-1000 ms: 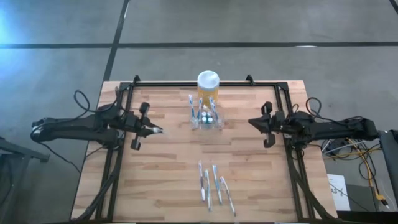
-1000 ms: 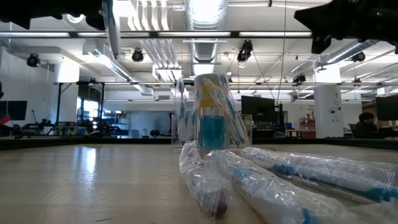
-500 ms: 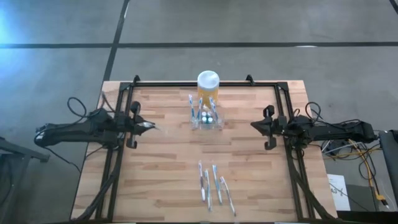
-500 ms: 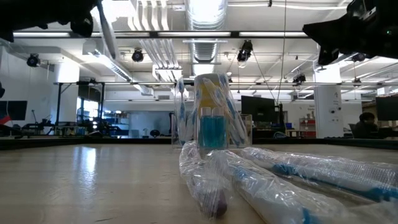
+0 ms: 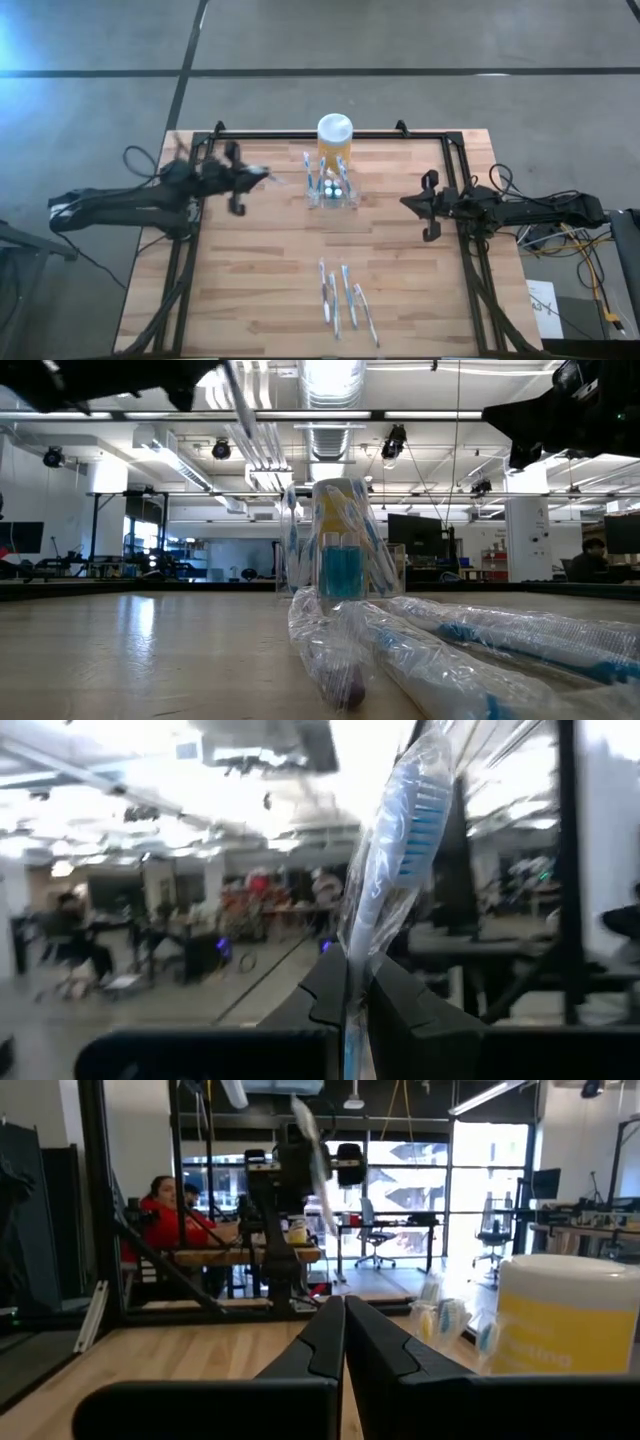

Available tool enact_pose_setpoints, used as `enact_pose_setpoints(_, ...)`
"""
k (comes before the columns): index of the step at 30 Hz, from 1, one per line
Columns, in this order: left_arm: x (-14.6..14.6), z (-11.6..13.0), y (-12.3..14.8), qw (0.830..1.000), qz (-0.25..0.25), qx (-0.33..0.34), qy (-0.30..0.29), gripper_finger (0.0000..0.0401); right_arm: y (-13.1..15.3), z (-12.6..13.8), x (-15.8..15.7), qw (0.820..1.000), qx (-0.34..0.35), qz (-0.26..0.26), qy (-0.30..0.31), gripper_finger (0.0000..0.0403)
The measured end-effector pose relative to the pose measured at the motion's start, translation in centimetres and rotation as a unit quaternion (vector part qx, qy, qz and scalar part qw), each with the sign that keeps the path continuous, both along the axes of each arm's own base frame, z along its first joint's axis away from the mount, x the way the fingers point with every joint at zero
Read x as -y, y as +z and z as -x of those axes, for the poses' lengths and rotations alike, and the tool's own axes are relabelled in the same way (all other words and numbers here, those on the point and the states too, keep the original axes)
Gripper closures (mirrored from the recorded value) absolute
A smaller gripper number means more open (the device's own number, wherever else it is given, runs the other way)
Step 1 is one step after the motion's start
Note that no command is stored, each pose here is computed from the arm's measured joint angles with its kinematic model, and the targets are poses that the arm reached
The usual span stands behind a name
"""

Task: Pick & Place toothbrushing station
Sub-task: Put the blue toothbrush into the transparent organizer

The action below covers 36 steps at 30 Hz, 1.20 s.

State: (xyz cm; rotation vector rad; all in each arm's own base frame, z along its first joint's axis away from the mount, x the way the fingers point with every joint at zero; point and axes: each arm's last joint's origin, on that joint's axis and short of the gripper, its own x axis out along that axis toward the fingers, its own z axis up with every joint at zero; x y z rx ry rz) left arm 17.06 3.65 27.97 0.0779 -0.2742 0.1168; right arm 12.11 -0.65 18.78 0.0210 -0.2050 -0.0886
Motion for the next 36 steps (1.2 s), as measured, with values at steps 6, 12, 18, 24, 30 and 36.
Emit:
enact_pose_setpoints(6, -2.3, -5.2, -1.5, 0.999, 0.024, -0.040, 0.009, 0.0381, 0.1, 0.0, 0.0, 1.000, 0.001, 0.012, -0.004, 0.0394)
enact_pose_setpoints(12, -3.3, -8.3, -4.7, 0.998, 0.046, -0.048, 0.011, 0.0381, 0.1, 0.0, 0.0, 1.000, 0.001, 0.023, -0.007, 0.0394)
enact_pose_setpoints(18, -4.4, -9.2, -6.5, 0.996, 0.062, -0.057, 0.042, 0.0381, 0.1, 0.0, 0.0, 0.999, 0.001, 0.032, -0.009, 0.0394)
enact_pose_setpoints(24, -5.0, -9.5, -8.2, 0.990, 0.099, -0.084, 0.060, 0.0381, 0.1, 0.0, 0.0, 1.000, 0.003, 0.026, -0.008, 0.0394)
enact_pose_setpoints(30, -5.1, -9.8, -9.7, 0.985, 0.112, -0.110, 0.068, 0.0381, 0.1, 0.0, 0.0, 1.000, 0.004, 0.014, -0.005, 0.0394)
enact_pose_setpoints(36, -5.3, -10.2, -11.0, 0.982, 0.108, -0.138, 0.072, 0.0381, 0.1, 0.0, 0.0, 1.000, 0.002, 0.013, -0.005, 0.0394)
